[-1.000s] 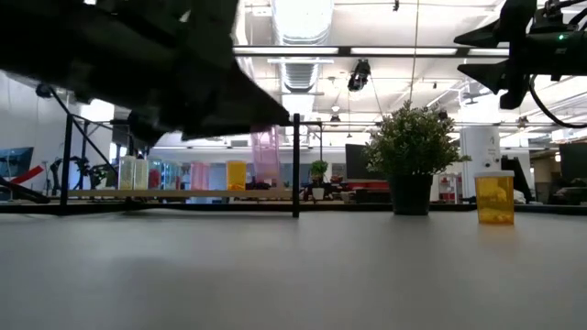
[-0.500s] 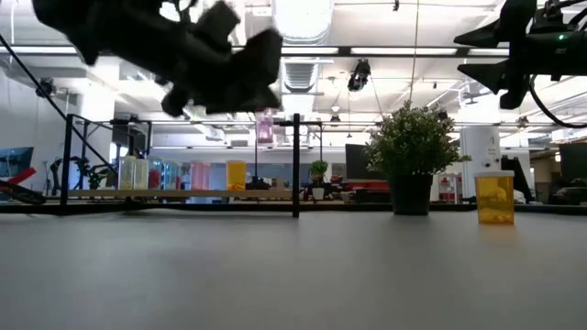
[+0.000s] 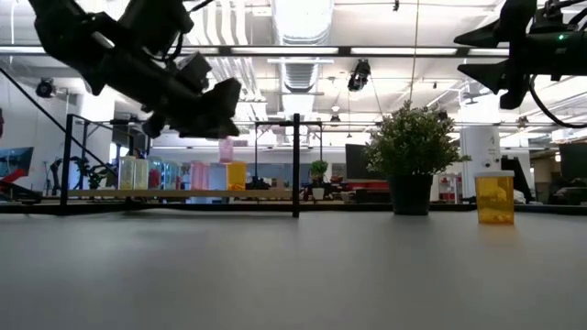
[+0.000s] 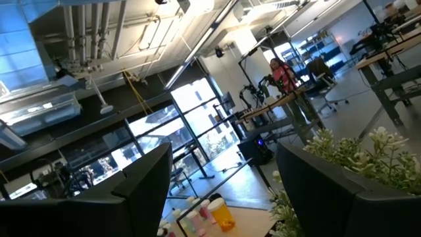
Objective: Pick and place medicine bottles onto shelf by color
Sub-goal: Put the pink pill bottle on the shelf aligned with the other pink pill bottles
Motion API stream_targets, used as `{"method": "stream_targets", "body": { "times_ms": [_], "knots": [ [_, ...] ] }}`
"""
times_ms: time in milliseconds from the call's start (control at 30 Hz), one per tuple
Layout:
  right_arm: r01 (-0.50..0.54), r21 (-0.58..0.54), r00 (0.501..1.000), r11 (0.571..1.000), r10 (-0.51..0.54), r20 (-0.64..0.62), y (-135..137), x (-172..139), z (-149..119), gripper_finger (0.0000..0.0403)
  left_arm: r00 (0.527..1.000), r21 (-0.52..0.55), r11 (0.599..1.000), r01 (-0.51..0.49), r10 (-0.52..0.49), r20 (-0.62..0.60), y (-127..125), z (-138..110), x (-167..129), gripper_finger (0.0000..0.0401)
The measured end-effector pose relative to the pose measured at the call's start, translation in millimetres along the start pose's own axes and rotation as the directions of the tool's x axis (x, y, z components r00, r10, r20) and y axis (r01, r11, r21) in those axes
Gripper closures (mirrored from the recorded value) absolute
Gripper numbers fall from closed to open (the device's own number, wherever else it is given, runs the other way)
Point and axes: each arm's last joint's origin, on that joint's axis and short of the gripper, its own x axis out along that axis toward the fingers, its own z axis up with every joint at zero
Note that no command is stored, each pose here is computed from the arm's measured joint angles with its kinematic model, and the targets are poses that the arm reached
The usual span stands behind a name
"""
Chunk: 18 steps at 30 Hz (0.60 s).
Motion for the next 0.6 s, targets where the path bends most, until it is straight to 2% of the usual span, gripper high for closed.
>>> {"method": "stream_targets", "body": {
  "times_ms": [233,400,600],
  "knots": [
    [0.000,0.000,1.000,1.000,0.000,0.000,0.0,0.0,0.0,0.0142,0.997,-0.010,0.997,-0.075,0.075,-0.011,26.0,-5.4,5.8,0.0298],
    [0.000,0.000,1.000,1.000,0.000,0.000,0.0,0.0,0.0,0.0142,0.993,-0.151,0.981,-0.119,0.118,-0.021,36.1,-11.8,8.8,0.0298],
    [0.000,0.000,1.000,1.000,0.000,0.000,0.0,0.0,0.0,0.0142,0.987,-0.110,0.981,-0.161,0.160,-0.021,42.5,-16.5,10.4,0.0298]
  ]
}}
